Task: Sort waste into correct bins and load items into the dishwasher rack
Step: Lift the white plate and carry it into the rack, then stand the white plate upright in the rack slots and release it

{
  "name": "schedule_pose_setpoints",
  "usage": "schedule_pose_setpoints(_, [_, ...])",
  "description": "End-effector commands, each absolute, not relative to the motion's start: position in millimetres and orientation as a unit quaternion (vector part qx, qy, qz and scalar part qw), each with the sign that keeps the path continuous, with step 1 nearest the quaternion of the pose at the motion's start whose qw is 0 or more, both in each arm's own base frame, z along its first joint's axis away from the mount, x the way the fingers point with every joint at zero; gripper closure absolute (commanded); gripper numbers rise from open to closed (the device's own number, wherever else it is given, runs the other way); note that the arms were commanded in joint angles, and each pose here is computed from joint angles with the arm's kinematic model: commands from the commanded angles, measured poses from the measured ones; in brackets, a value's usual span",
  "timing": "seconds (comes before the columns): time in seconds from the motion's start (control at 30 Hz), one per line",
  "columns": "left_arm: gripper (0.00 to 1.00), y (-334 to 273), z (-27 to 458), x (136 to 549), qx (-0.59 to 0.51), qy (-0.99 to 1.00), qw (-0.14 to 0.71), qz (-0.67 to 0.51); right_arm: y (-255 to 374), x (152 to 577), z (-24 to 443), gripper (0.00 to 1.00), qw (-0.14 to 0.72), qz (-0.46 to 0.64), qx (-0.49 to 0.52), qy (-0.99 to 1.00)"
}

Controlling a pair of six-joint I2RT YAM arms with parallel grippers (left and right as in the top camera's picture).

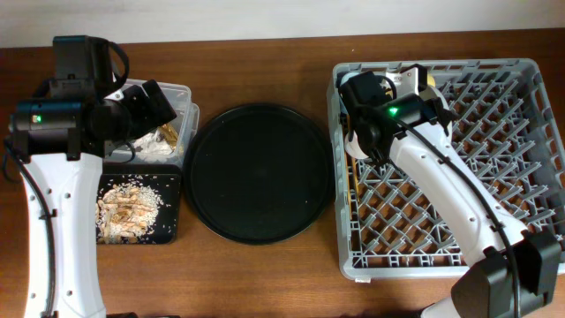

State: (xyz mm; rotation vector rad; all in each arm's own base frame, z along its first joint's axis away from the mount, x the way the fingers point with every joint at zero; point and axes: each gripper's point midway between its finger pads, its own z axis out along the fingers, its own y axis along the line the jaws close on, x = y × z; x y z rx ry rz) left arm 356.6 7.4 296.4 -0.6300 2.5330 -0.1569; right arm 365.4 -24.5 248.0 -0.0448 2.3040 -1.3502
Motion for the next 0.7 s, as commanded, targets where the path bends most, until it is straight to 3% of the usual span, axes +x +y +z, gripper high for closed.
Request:
schedule_pose_setpoints(0.0, [0.01,7,301,356,-0.226,0.935,0.267,-0.059,-16,366,254,0.96,0.254,-0.45,-0.004,0.856])
schedule_pose_setpoints(0.13, [0.01,7,301,356,-0.226,0.935,0.267,-0.059,-12,366,247,0.95,0.249,-0.43,-0.007,0.868])
schedule_pose_setpoints(0.23, [0.01,7,301,356,-0.226,0.935,0.267,-0.059,-9,367,243,0.87,0.247,-0.417,-0.008,0.874])
schedule_pose_setpoints(0.5, [0.01,7,301,356,-0.226,0.935,0.267,-0.059,-3,371,226,0.85,0.23,-0.403,-0.018,0.886])
schedule_pose_setpoints(0.53, [0.01,7,301,356,-0.226,0.935,0.267,-0.059,-2,371,227,0.78,0.231,-0.402,-0.017,0.886])
schedule_pose_setpoints(0.6, [0.01,7,301,356,-0.226,0.935,0.267,-0.059,4,375,222,0.51,0.238,-0.38,-0.014,0.894])
schedule_pose_setpoints(0.67, [0.01,7,301,356,-0.226,0.935,0.267,-0.059,35,382,200,0.45,0.239,-0.274,-0.023,0.931])
